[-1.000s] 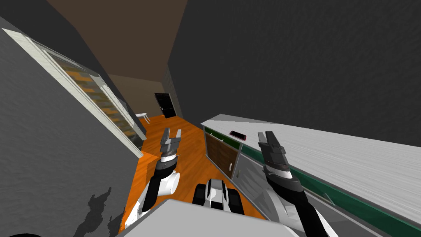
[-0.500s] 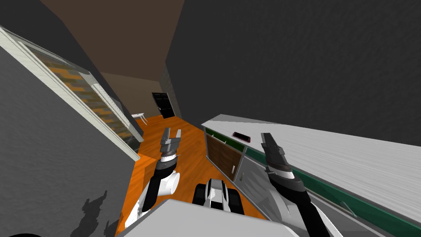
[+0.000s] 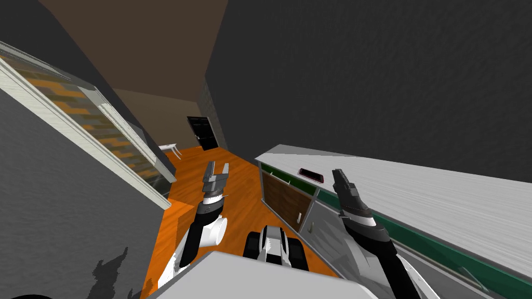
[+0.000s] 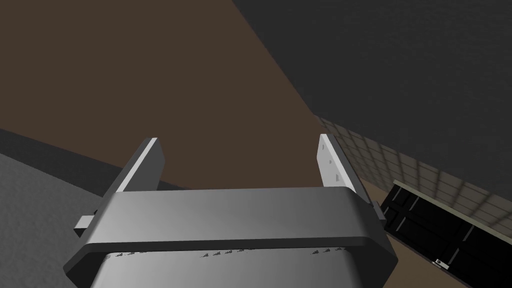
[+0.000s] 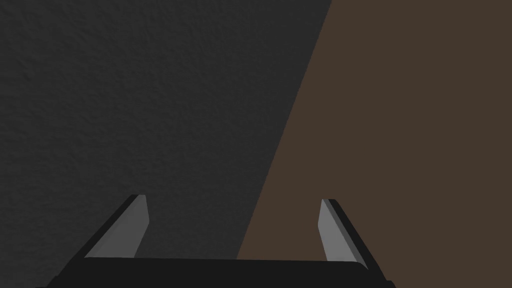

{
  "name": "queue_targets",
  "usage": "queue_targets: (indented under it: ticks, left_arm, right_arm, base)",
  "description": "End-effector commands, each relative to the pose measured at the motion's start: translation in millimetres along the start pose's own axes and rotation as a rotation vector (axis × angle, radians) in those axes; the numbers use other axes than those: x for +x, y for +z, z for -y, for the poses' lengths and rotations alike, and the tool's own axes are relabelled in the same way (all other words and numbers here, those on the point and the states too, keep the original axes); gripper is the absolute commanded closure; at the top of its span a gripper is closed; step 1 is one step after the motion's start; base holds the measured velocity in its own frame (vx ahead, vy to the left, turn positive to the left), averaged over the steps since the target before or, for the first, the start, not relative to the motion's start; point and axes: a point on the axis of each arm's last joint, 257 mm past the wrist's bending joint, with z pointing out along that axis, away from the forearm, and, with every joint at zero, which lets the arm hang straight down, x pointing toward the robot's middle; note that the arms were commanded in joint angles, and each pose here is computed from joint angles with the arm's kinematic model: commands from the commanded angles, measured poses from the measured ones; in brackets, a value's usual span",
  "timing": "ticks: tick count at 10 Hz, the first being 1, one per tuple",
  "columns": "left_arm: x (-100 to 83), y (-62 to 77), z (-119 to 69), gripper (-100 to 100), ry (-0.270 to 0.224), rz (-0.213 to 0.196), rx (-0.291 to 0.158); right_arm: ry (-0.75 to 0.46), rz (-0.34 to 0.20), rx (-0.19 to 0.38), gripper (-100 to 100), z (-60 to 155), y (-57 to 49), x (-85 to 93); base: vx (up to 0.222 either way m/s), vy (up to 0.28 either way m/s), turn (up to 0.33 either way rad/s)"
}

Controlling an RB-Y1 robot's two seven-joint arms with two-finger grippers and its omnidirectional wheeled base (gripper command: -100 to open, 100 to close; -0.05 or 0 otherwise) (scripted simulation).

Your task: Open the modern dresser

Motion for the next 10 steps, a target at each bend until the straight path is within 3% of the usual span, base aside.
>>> queue_targets:
  ticks: [1,10]
  left_arm:
    - [0.0,0.0,0.0,0,0.0,0.0,0.0]
    - [0.0,0.0,0.0,0,0.0,0.0,0.0]
  right_arm:
    - [-0.13,-0.005,-0.011,-100,11.4,-5.2,-5.8]
    - [-0.47,-0.01,-0.023,-100,39.9,-17.8,-18.0]
  base:
    - [0.077,0.084,-0.091]
    - [0.053,0.09,-0.048]
